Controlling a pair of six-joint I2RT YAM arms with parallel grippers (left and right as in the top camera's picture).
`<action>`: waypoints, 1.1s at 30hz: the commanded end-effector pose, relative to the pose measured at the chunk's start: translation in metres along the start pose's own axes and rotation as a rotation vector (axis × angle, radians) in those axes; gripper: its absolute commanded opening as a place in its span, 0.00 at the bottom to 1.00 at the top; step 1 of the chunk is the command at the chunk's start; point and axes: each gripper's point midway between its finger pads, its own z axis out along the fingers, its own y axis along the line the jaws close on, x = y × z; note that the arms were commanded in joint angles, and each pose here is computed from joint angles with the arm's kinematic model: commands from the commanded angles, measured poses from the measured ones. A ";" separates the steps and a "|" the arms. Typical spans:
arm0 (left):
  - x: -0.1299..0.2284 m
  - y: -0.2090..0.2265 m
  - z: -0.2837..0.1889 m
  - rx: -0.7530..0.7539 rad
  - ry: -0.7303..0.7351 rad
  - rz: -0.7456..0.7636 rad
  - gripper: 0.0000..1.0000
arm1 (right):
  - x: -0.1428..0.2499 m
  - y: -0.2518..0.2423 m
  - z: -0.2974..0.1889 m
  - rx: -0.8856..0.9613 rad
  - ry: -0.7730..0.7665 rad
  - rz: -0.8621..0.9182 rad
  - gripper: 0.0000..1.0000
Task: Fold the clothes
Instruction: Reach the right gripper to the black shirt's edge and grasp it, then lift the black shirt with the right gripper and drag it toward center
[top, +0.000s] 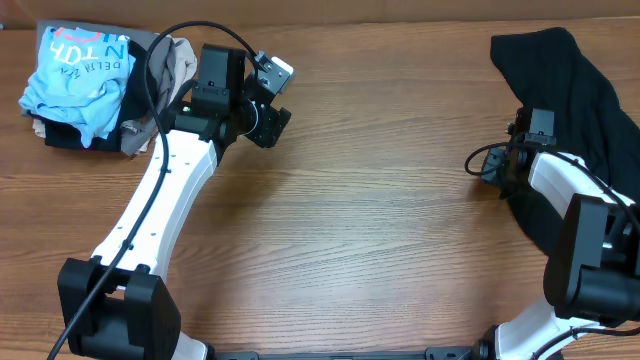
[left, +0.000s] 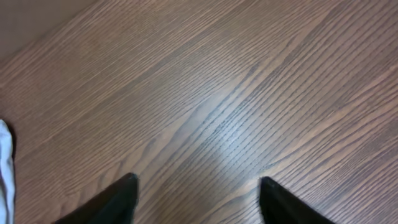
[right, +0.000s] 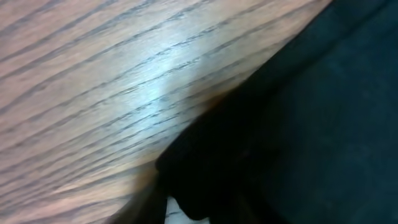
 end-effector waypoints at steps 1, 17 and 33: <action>-0.009 0.001 -0.001 -0.011 -0.018 0.011 0.43 | 0.010 0.008 0.008 -0.044 0.049 -0.004 0.04; -0.024 0.081 -0.036 -0.289 -0.085 -0.253 0.04 | -0.025 0.092 -0.191 -0.306 0.077 -0.149 0.04; -0.032 0.064 -0.047 -0.183 -0.079 -0.254 0.04 | 0.058 0.085 -0.413 -0.462 -0.181 -0.213 0.04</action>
